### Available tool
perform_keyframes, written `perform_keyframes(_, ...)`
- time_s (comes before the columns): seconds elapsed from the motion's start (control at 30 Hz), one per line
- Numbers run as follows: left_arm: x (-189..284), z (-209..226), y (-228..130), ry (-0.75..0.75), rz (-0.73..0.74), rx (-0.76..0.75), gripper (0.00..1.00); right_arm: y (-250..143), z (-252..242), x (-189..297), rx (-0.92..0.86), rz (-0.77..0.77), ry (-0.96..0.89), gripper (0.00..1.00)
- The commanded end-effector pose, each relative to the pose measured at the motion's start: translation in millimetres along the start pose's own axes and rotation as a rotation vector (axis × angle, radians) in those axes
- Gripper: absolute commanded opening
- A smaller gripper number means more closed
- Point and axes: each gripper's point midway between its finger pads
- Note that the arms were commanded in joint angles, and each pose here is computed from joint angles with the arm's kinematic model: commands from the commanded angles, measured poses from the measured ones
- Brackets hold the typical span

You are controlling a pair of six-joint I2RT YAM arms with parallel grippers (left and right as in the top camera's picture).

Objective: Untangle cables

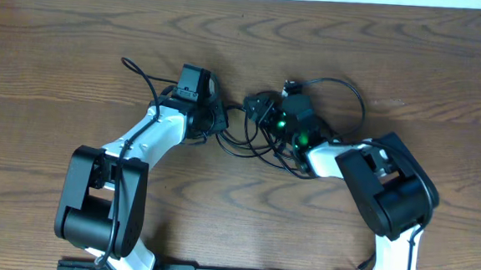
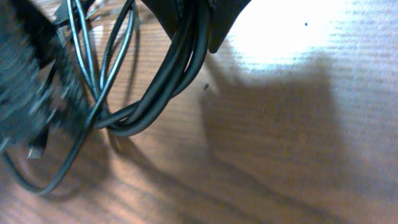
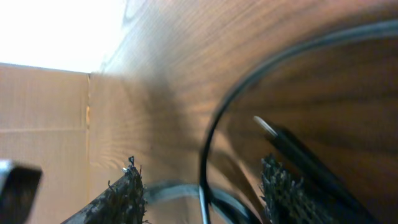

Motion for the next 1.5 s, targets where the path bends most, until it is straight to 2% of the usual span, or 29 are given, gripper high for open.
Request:
perform_keyframes(0.0,-1.6,-0.5,-3.3,-0.005,0.026,-0.003,0.08,-3.8,-9.9,-19.3,-0.057,0.007,-0.022,0.61)
perform_keyframes(0.07,-2.1,-1.9,-5.8,-0.004,0.033,-0.007,0.08,-8.2,-7.1,-25.1,-0.074,0.041,-0.006,0.57)
perform_keyframes(0.1,-2.5,-3.3,-7.4,-0.005,0.038,-0.011,0.08,-9.3,-5.0,-26.1,-0.079,0.052,0.000,0.51)
perform_keyframes(0.2,-4.6,-12.0,-13.2,-0.011,0.048,-0.035,0.07,-12.5,-2.7,-25.5,-0.075,0.081,0.014,0.01)
perform_keyframes(0.3,-6.6,-17.6,-17.4,-0.002,0.051,-0.059,0.08,-5.9,30.9,-14.6,0.054,0.165,0.197,0.01)
perform_keyframes(0.43,-6.4,-0.9,-9.3,0.109,0.000,-0.067,0.08,22.1,79.6,21.3,0.173,0.217,0.450,0.01)
perform_keyframes(0.53,-2.9,18.6,-0.3,0.224,-0.051,-0.069,0.08,59.0,103.8,60.4,0.222,0.218,0.575,0.01)
perform_keyframes(0.57,0.0,28.5,4.4,0.284,-0.077,-0.071,0.08,83.1,109.6,81.4,0.250,0.194,0.605,0.01)
perform_keyframes(0.67,4.4,40.6,8.4,0.357,-0.103,-0.071,0.08,124.6,110.8,112.3,0.300,0.117,0.618,0.01)
perform_keyframes(0.8,14.1,61.9,9.5,0.484,-0.126,-0.055,0.08,179.8,99.4,151.0,0.341,-0.010,0.596,0.01)
perform_keyframes(0.9,26.7,84.0,8.8,0.607,-0.157,0.013,0.08,215.1,78.8,172.5,0.345,-0.096,0.537,0.01)
perform_keyframes(1.0,45.0,113.3,5.6,0.737,-0.207,0.168,0.08,248.4,39.0,191.2,0.328,-0.170,0.415,0.01)
perform_keyframes(1.2,61.1,150.6,-3.8,0.792,-0.240,0.471,0.08,286.2,-47.7,221.4,0.242,-0.275,0.131,0.01)
perform_keyframes(1.3,65.7,164.3,-6.1,0.793,-0.256,0.598,0.08,296.1,-78.7,238.2,0.205,-0.310,0.034,0.01)
perform_keyframes(1.4,58.5,165.7,-7.7,0.709,-0.200,0.652,0.08,300.0,-97.4,251.9,0.176,-0.320,-0.006,0.01)
perform_keyframes(1.43,52.1,159.8,-5.5,0.649,-0.166,0.623,0.08,298.4,-99.3,253.0,0.168,-0.312,-0.005,0.01)
perform_keyframes(1.47,36.3,137.0,3.7,0.484,-0.096,0.483,0.08,293.0,-97.1,252.0,0.186,-0.284,0.014,0.01)
Point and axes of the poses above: each gripper's point midway between its finger pads, its own x axis back along the fingers, its own z axis along the line the jaws close on, y = z × x, and after that the axes turned 6 degrees about -x, right-handed
